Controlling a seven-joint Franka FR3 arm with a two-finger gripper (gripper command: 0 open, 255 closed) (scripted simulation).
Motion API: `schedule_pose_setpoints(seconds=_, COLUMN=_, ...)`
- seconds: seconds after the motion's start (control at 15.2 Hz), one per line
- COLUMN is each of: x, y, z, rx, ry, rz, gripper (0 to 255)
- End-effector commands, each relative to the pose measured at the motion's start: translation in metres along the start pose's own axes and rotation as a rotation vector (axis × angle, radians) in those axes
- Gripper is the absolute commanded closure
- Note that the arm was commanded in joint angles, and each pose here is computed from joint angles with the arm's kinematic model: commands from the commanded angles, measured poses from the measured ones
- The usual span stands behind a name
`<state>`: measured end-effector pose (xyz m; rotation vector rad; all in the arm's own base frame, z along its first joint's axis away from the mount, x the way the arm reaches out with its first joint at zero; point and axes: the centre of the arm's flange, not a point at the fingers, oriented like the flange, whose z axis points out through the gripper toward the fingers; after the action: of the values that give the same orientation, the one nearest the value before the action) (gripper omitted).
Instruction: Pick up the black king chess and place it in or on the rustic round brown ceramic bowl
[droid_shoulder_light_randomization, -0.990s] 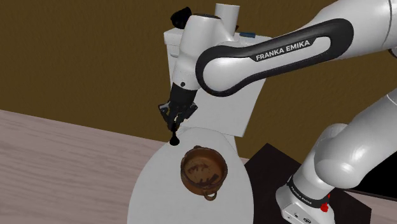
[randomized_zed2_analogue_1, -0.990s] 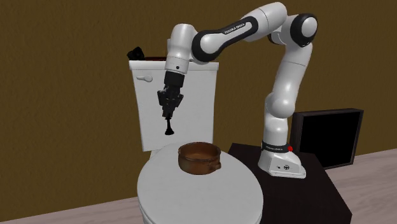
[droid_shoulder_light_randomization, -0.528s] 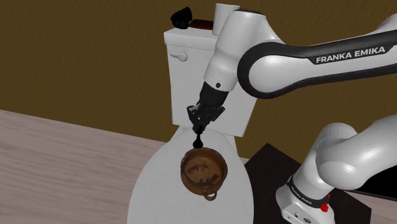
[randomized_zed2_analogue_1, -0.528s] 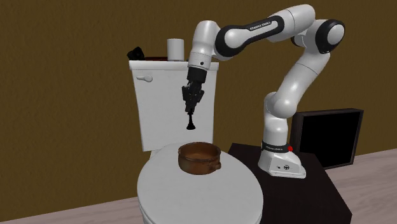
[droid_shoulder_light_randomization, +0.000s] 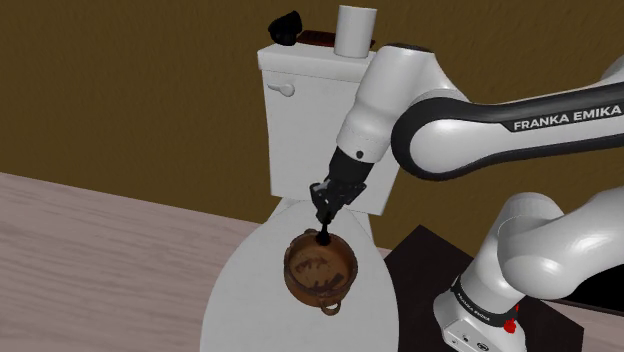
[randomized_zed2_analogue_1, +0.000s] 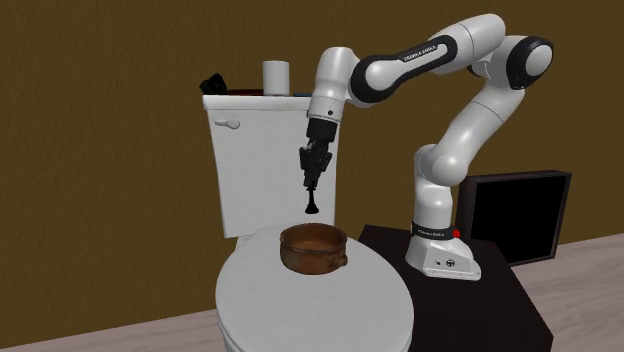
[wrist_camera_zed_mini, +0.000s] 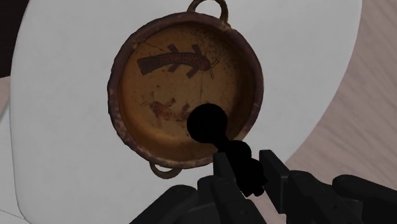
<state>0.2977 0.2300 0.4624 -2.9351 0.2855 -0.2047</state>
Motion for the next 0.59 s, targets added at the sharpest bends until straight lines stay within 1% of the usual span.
schedule_pose_setpoints(seconds=0.0, x=-0.001, y=0.003, z=0.01, rx=0.0, ry=0.0, rz=0.0, gripper=255)
schedule_pose_setpoints(seconds=0.53, x=-0.006, y=0.011, z=0.051, rx=0.0, ry=0.0, rz=0.0, gripper=255)
